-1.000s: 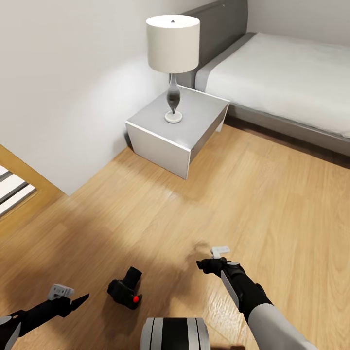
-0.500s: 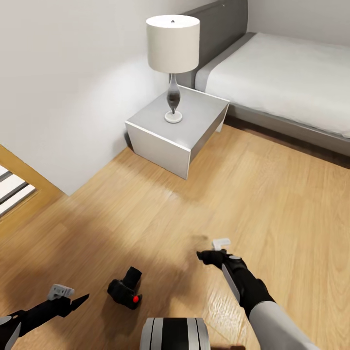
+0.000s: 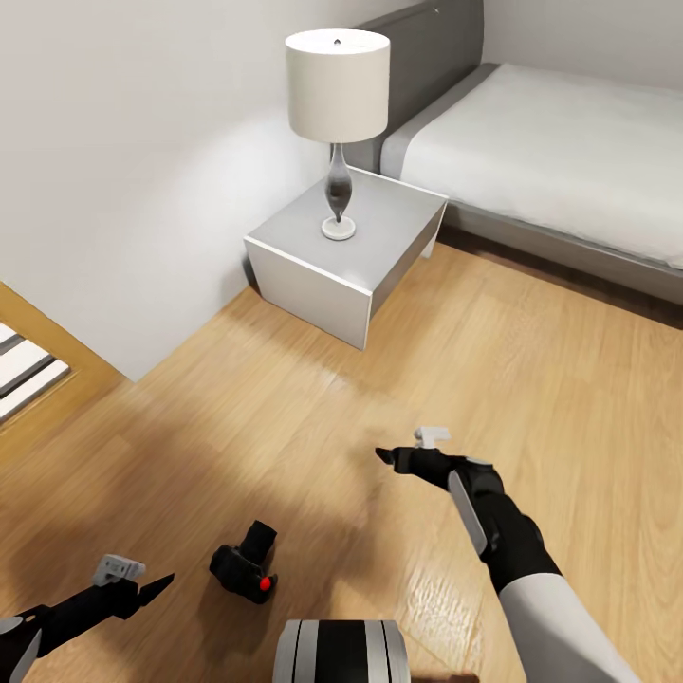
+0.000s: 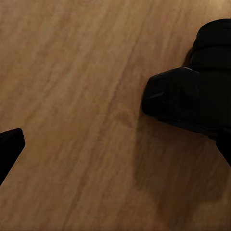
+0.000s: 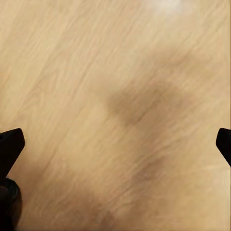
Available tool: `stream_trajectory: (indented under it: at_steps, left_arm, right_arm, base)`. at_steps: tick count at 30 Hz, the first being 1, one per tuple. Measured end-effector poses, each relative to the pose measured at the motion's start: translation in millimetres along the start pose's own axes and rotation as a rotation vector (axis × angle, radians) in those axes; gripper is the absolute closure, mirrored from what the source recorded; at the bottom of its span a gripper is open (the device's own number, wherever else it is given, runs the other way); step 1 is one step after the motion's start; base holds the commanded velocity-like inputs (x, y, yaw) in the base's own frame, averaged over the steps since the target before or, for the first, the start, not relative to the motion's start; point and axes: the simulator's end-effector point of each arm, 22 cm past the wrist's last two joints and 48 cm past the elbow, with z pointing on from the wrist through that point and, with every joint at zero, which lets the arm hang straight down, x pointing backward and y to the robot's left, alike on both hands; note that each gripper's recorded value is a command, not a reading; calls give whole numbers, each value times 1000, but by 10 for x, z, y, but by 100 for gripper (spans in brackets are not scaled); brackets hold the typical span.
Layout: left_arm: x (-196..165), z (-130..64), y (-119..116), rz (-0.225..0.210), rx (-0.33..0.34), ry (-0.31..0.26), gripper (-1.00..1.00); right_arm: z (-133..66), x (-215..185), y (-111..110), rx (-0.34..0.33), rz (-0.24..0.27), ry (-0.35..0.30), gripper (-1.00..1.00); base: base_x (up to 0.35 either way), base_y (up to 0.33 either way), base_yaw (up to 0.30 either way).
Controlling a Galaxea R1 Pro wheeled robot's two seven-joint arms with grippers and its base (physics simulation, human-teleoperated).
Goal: Attach the digital camera to the camera tripod in the bedroom.
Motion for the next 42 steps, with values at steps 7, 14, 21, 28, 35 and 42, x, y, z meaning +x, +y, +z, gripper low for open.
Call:
stream_trajectory:
  at_steps: [7,14,21,28,35,42]
  left_arm:
    - [3,-6,8,-2,-2,0,-100]
    - [9,-6,7,-4,-1,0,-100]
    - [9,-6,8,-4,-1,0,-100]
    - [11,-2,0,-4,0,1,-100]
    - [21,8,-18,-1,4,1,-100]
    - [-17,2,1,11,-1,-5,-100]
  right_arm:
    - [-38,8,-1,-27,3,16,-100]
    - [-33,25,1,-29,4,21,-100]
    - [-33,14,6,-31,6,15,-100]
    - [-33,7,12,-34,8,12,-100]
    - [-31,7,4,-30,5,12,-100]
    - [-29,11,-20,-17,-4,14,-100]
  base:
    - [0,0,0]
    - [0,0,0]
    - [0,0,0]
    - [0,0,0]
    - [0,0,0]
    - [0,0,0]
